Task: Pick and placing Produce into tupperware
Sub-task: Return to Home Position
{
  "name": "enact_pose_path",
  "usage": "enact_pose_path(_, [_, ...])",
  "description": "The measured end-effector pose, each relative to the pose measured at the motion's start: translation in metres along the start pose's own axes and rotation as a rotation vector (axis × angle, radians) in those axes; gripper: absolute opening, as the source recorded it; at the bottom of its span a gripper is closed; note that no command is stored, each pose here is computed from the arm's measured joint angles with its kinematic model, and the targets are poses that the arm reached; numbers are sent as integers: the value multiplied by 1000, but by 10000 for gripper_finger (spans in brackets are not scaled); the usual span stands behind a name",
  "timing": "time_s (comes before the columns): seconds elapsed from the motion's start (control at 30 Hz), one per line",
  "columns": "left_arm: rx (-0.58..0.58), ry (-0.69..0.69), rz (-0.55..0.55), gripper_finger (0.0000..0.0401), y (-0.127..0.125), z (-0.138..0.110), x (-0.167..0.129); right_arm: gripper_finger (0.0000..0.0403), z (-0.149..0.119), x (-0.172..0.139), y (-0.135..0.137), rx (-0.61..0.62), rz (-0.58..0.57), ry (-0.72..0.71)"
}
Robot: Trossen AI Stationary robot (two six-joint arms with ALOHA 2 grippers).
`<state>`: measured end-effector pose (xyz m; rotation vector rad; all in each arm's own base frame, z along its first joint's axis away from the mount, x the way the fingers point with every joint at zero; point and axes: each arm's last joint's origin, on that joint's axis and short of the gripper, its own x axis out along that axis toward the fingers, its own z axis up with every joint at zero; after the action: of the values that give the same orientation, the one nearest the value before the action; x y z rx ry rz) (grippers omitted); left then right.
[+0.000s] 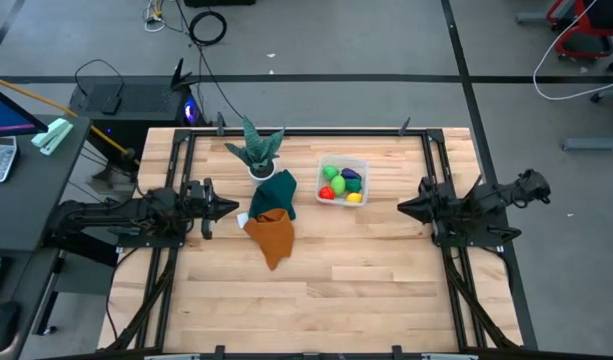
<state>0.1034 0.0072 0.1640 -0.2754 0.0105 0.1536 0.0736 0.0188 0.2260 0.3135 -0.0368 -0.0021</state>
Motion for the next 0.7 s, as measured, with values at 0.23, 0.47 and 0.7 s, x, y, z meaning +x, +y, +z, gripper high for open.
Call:
enact_pose_path(0.23, [0, 0, 0, 21, 0, 0, 0, 0, -3, 2, -6, -38, 31, 6])
enact_pose_path(0.47, [0, 2, 0, 29, 0, 0, 0, 0, -15, 8, -16, -26, 26, 39])
enact_pose_path(0.7, [0, 2, 0, 34, 0, 0, 0, 0, -19, 13, -23, -22, 28, -27])
